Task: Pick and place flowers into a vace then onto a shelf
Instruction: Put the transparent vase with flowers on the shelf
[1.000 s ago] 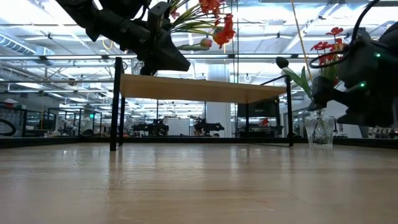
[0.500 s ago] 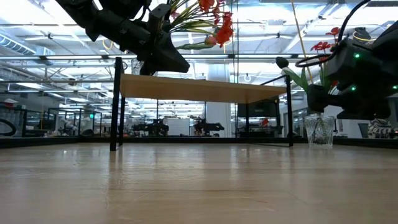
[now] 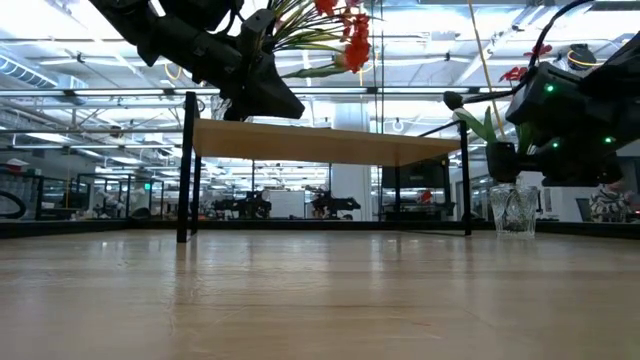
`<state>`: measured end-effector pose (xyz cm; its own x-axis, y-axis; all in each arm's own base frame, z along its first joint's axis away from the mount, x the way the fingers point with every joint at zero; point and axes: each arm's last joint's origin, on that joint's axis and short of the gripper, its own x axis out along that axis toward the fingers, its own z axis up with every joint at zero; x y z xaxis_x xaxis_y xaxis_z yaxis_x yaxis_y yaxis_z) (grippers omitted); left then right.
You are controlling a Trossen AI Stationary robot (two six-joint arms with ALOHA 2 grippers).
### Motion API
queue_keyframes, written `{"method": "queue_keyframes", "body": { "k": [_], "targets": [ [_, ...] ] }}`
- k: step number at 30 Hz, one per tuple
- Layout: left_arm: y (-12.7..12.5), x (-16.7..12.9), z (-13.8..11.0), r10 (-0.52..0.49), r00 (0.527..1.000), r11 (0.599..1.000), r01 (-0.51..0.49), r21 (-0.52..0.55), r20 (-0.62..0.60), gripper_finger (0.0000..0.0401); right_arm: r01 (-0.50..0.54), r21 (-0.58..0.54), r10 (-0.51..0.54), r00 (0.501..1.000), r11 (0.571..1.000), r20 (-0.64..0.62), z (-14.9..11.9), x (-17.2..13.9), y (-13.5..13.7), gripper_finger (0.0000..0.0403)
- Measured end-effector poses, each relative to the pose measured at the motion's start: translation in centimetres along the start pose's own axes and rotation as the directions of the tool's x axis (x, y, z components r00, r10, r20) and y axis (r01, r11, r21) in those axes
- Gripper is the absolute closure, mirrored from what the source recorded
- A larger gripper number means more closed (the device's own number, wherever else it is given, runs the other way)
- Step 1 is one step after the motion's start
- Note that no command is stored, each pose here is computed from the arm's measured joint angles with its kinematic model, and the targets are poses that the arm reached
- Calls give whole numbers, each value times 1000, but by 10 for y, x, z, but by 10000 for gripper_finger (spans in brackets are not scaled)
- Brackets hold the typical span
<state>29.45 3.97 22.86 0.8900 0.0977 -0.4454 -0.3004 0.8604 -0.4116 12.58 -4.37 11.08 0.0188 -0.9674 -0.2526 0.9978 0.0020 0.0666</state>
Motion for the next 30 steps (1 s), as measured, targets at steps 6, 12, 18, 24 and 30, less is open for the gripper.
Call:
{"method": "queue_keyframes", "body": {
  "k": [6, 12, 18, 24, 30],
  "targets": [
    [0, 0, 0, 1, 1000, 1000, -1, 0, 0, 350, 21, -4, -21, 999, 1000, -36, 2, 7, 1, 9],
    [0, 0, 0, 9, 1000, 1000, -9, 1, 3, 350, 33, -29, -34, 998, 999, -43, 6, 13, 3, 9],
    [0, 0, 0, 9, 1000, 1000, -9, 11, 2, 350, 56, -16, -57, 996, 998, -63, 7, 18, 1, 19],
    [0, 0, 0, 9, 1000, 1000, -9, 12, 3, 350, 44, 8, -43, 993, 999, -114, 8, 22, 1, 93],
    [1, 0, 0, 19, 1000, 1000, -19, 11, 7, 350, 35, 0, -35, 993, 999, -110, 9, 22, 3, 178]
  ]
}}
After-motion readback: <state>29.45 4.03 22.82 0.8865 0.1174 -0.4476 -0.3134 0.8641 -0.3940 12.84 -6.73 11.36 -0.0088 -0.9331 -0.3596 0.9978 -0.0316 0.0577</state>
